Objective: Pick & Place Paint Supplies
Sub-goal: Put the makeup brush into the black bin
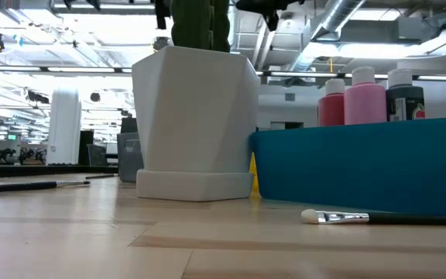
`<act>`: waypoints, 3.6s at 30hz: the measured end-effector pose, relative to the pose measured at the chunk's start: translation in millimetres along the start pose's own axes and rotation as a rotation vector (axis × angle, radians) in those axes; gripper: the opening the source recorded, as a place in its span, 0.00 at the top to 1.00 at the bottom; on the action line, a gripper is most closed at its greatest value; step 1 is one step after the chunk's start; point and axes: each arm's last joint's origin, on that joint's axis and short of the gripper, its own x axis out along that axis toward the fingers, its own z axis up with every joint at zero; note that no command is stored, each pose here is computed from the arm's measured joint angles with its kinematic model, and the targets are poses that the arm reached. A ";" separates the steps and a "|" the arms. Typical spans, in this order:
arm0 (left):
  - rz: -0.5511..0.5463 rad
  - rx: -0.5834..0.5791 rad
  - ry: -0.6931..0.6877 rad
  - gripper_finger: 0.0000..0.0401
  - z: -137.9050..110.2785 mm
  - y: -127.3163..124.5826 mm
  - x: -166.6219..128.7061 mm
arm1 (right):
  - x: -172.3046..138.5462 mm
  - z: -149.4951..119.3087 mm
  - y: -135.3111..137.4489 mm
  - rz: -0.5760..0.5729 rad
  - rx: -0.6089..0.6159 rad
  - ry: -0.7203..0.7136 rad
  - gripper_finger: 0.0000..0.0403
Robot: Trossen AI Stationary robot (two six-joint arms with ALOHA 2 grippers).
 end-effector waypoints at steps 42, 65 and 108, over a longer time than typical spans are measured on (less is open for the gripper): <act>-0.063 -0.059 -0.106 0.44 -4.0 8.2 32.8 | 23.4 -5.5 1.1 0.032 0.021 0.003 1.00; -0.039 -0.025 -0.100 0.98 -4.4 10.8 32.6 | 23.2 -0.5 2.7 0.100 0.025 -0.046 1.00; 0.409 -0.184 1.249 0.99 -84.4 79.5 67.1 | -63.9 31.1 -5.3 0.158 0.176 -0.220 0.65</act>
